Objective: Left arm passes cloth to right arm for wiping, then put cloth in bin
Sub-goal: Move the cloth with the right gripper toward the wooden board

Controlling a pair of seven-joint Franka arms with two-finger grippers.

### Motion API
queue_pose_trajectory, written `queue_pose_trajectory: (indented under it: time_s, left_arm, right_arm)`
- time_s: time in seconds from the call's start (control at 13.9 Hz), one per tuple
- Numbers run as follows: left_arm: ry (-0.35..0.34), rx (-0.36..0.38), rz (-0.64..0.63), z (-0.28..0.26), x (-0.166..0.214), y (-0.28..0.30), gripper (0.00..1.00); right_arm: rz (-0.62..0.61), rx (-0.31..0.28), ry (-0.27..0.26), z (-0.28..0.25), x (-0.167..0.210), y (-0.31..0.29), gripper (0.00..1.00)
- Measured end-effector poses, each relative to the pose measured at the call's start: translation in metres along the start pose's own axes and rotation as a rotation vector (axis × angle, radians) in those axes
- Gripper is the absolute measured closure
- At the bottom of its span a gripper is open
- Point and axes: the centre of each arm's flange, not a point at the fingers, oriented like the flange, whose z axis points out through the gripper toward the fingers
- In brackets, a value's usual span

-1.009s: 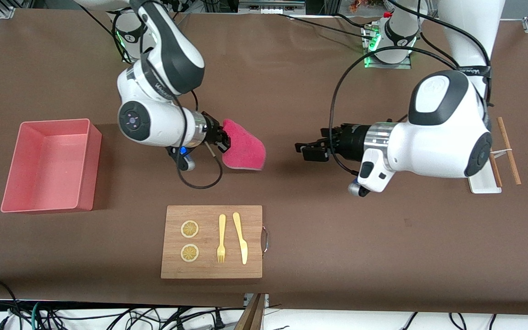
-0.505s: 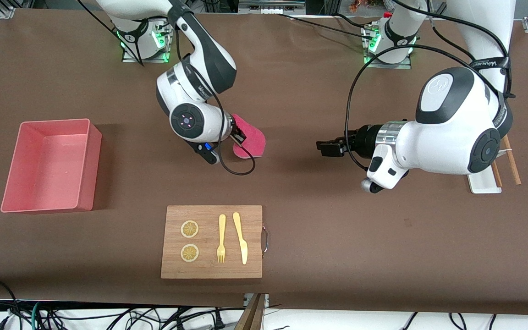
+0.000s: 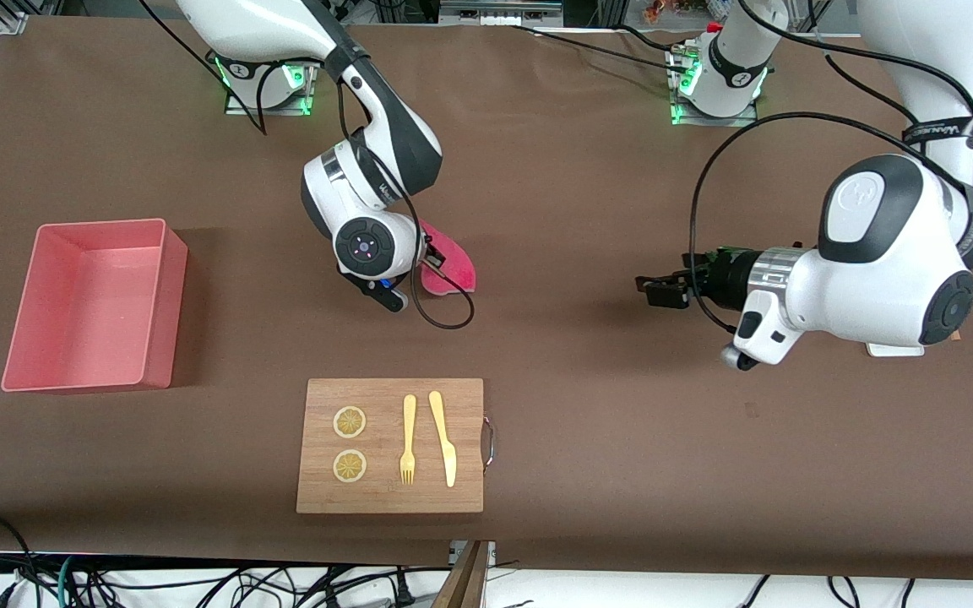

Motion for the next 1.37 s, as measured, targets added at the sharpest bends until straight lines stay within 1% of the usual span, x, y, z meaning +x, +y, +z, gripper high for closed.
queue_pose_trajectory:
  time_s: [0.07,0.14,0.22,0.29,0.43,0.5,0.58,0.65,0.79,0.94,1.01,1.15,1.3,1.37]
  left_arm:
    - [0.025,0.031,0.045,-0.008,0.004,-0.012,0.00]
    - [0.059,0.080,0.083,-0.020,0.002,-0.024,0.00]
    - [0.091,0.132,0.103,-0.035,-0.008,-0.032,0.00]
    - [0.118,0.181,0.118,-0.051,-0.026,-0.036,0.00]
    - [0.202,0.282,0.142,-0.086,-0.072,-0.042,0.00]
    - [0.249,0.329,0.165,-0.102,-0.092,-0.045,0.00]
    - [0.288,0.362,0.195,-0.116,-0.108,-0.049,0.00]
    - [0.314,0.380,0.223,-0.128,-0.120,-0.054,0.00]
    - [0.337,0.375,0.229,-0.145,-0.127,-0.069,0.00]
    - [0.344,0.366,0.222,-0.149,-0.126,-0.086,0.00]
    - [0.362,0.360,0.228,-0.144,-0.124,-0.091,0.00]
    - [0.390,0.354,0.261,-0.130,-0.120,-0.095,0.00]
    - [0.414,0.348,0.283,-0.129,-0.116,-0.092,0.00]
    - [0.425,0.345,0.292,-0.131,-0.116,-0.089,0.00]
  right_arm:
    - [-0.061,-0.045,-0.006,0.001,0.008,0.010,0.98]
    - [-0.117,-0.080,-0.019,-0.002,0.018,0.023,0.98]
    - [-0.164,-0.103,-0.034,-0.010,0.030,0.039,0.98]
    - [-0.198,-0.115,-0.050,-0.021,0.040,0.055,0.98]
    - [-0.232,-0.122,-0.072,-0.047,0.057,0.088,0.98]
    - [-0.232,-0.125,-0.075,-0.058,0.062,0.103,0.98]
    - [-0.231,-0.139,-0.067,-0.066,0.068,0.115,0.98]
    - [-0.238,-0.165,-0.047,-0.073,0.073,0.126,0.98]
    - [-0.290,-0.220,-0.007,-0.080,0.092,0.146,0.98]
    - [-0.335,-0.255,0.004,-0.083,0.120,0.172,0.98]
    - [-0.346,-0.265,0.007,-0.081,0.134,0.183,0.98]
    - [-0.352,-0.265,0.020,-0.066,0.157,0.184,0.98]
    - [-0.364,-0.265,0.045,-0.043,0.169,0.166,0.98]
    - [-0.367,-0.248,0.053,-0.031,0.171,0.154,0.98]
